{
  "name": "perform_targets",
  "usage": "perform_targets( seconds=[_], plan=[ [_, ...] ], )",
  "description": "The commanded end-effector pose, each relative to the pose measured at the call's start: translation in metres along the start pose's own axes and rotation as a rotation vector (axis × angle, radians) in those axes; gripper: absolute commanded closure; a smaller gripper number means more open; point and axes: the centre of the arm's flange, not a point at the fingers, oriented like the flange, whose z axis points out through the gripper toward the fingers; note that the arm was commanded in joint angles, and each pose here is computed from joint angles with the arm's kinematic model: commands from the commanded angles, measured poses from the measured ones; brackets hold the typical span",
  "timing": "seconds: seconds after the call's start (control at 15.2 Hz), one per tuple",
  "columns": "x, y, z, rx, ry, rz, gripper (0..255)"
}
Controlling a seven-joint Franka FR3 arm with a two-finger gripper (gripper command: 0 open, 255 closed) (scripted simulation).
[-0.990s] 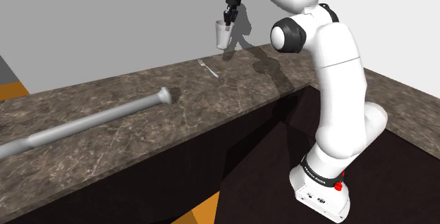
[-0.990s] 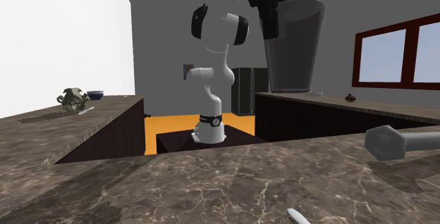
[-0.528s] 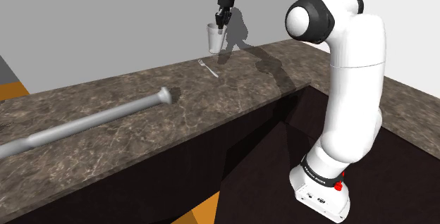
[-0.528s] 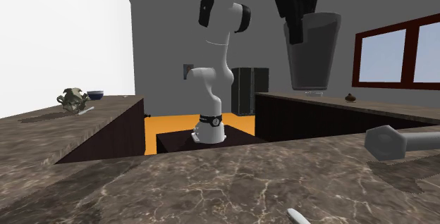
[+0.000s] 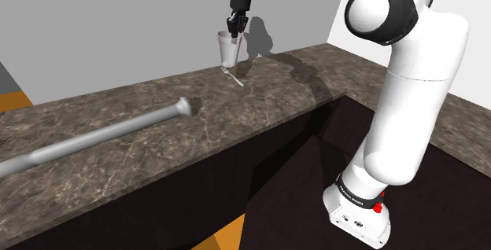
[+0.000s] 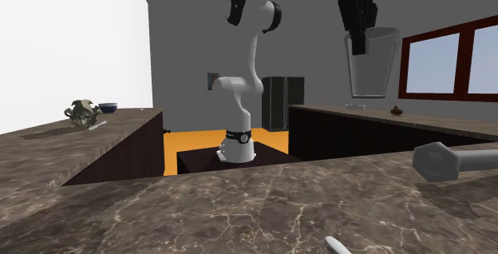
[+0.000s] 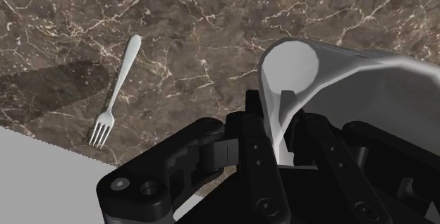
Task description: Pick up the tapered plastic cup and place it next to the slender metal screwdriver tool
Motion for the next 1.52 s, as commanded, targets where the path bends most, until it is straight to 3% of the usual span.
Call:
perform_targets(
  seconds=[0.0,1.45],
  plan=[
    [0.002,-0.026,0.006,-0.001,0.0,0.001,255],
    [0.009,-0.314,0.036,-0.001,0.0,0.001,255]
  ],
)
